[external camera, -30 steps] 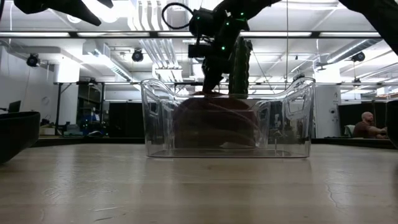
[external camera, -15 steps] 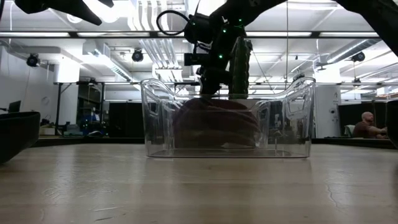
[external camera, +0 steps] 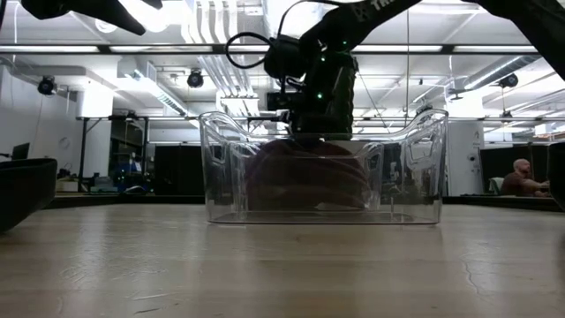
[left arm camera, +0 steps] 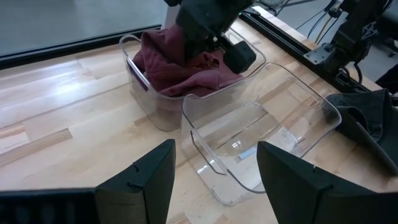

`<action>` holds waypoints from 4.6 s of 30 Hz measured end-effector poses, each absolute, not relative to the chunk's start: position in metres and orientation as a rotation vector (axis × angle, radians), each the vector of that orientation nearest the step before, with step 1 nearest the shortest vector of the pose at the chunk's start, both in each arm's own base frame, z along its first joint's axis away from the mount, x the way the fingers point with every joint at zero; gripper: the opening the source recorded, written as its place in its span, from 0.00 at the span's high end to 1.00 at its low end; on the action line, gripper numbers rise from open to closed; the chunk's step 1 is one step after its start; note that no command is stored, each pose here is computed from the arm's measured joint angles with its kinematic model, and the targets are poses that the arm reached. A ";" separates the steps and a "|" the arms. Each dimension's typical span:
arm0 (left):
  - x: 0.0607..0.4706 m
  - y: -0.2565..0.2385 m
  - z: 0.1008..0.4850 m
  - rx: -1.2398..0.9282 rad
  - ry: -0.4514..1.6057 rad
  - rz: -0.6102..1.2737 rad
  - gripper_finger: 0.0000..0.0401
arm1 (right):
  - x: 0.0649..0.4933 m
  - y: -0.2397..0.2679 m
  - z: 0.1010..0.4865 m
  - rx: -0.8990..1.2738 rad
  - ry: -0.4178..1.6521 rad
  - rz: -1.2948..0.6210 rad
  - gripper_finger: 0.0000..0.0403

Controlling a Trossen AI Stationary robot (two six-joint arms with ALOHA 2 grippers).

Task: Pick & Place hat
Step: Put the red cap into the top transparent bin, then put the right black cap into the bottom transparent bin

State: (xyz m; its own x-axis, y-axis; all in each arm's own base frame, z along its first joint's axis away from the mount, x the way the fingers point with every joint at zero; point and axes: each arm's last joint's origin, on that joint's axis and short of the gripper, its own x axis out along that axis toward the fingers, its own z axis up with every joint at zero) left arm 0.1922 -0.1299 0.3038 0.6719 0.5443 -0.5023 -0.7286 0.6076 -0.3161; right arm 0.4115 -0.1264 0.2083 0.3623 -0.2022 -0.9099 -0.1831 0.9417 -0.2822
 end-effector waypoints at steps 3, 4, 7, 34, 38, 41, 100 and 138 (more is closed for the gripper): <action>0.193 -0.130 0.304 -0.540 0.373 0.752 0.46 | 0.411 -0.126 0.206 -0.362 1.204 -0.009 0.97; 0.193 -0.131 0.304 -0.544 0.370 0.751 0.46 | 0.411 -0.126 0.205 -0.355 1.202 0.002 0.97; 0.194 -0.131 0.304 -0.551 0.367 0.749 0.46 | 0.411 -0.125 0.205 -0.343 1.191 0.022 0.97; 0.196 -0.133 0.305 -0.555 0.361 0.732 0.46 | 0.409 -0.124 0.169 -0.295 1.264 0.138 0.97; 0.196 -0.133 0.305 -0.550 0.363 0.730 0.46 | 0.409 -0.123 0.172 -0.294 1.261 0.137 0.97; 0.196 -0.133 0.305 -0.548 0.363 0.729 0.46 | 0.408 -0.123 0.178 -0.286 1.255 0.135 0.97; 0.197 -0.134 0.290 -0.432 0.412 0.693 0.46 | 0.257 0.047 0.392 0.139 1.321 -0.093 0.97; 0.197 -0.134 0.282 -0.410 0.429 0.688 0.46 | 0.138 0.142 0.295 0.980 1.681 -0.422 0.97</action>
State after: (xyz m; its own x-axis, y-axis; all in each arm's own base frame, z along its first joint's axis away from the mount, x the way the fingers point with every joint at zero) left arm 0.1965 -0.1341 0.2815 0.6935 0.5152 -0.5036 -0.6791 0.7009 -0.2181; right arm 0.1380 0.1418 0.2951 -0.0670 0.3917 -0.9177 0.7789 0.5954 0.1973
